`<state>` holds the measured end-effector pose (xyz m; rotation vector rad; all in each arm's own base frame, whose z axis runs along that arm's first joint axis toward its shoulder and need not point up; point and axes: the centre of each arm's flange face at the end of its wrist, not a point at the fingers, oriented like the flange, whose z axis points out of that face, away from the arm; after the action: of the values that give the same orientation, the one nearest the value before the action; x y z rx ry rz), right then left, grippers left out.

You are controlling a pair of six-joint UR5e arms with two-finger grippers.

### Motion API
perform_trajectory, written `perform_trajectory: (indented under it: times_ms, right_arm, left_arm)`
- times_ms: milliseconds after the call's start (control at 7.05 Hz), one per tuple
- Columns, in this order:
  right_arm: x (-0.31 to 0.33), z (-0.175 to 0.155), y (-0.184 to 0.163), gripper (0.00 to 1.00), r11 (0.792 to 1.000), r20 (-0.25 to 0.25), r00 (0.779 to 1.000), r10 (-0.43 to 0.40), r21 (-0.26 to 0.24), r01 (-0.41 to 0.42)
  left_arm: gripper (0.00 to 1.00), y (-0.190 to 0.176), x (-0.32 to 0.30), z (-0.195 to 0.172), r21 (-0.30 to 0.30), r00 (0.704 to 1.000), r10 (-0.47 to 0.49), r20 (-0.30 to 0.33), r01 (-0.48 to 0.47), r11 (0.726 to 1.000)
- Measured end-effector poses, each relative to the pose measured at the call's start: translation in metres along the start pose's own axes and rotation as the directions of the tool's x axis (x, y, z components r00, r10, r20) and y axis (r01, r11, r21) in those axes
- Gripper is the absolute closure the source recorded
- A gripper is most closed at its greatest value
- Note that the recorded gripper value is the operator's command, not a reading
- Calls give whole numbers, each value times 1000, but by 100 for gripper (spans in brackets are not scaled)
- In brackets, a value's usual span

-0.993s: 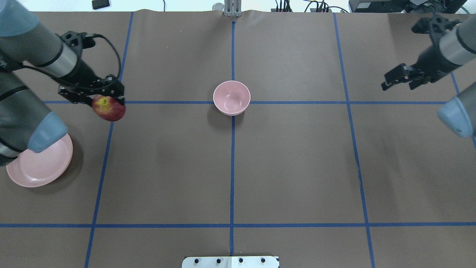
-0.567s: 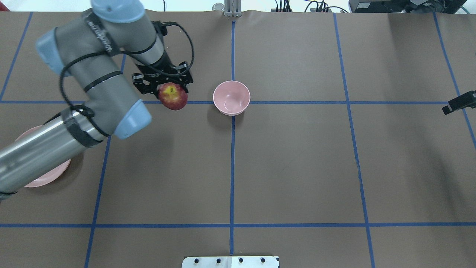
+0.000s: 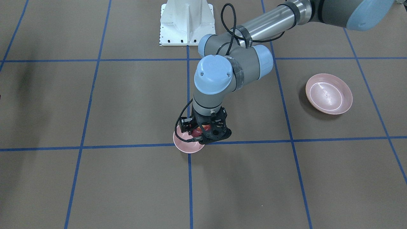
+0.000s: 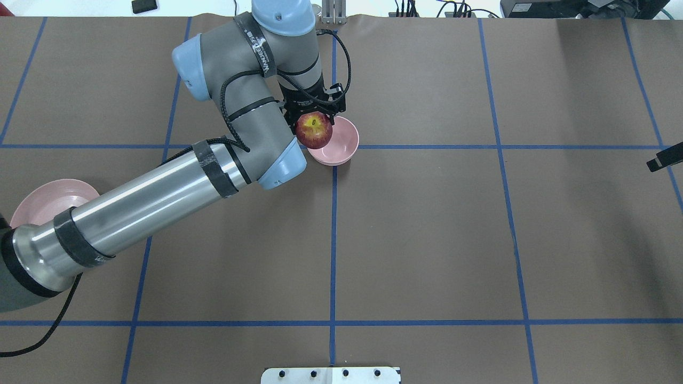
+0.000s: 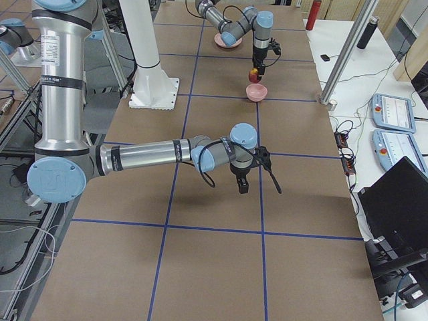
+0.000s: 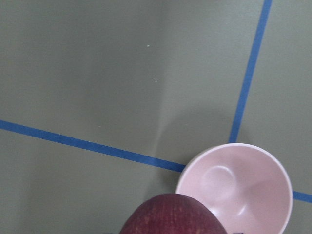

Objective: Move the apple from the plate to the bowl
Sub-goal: 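Carry the apple with the left gripper over the pink bowl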

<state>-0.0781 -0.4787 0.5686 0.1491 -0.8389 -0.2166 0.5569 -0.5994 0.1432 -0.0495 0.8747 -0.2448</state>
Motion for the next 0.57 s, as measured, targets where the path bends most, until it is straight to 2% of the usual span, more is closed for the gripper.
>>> perform_trajectory:
  times_ms: [426,567]
  right_arm:
    - [2,1,2,1,1000,-1,1000,2,-3,-2]
    - [3,2,2,1,1000,-1,1000,3,-5,-3]
  left_arm:
    - [100,4,11,20,7,1000,23,-20,-23,1000]
    - [95,4,12,28,9,999,31,-28,-31,999]
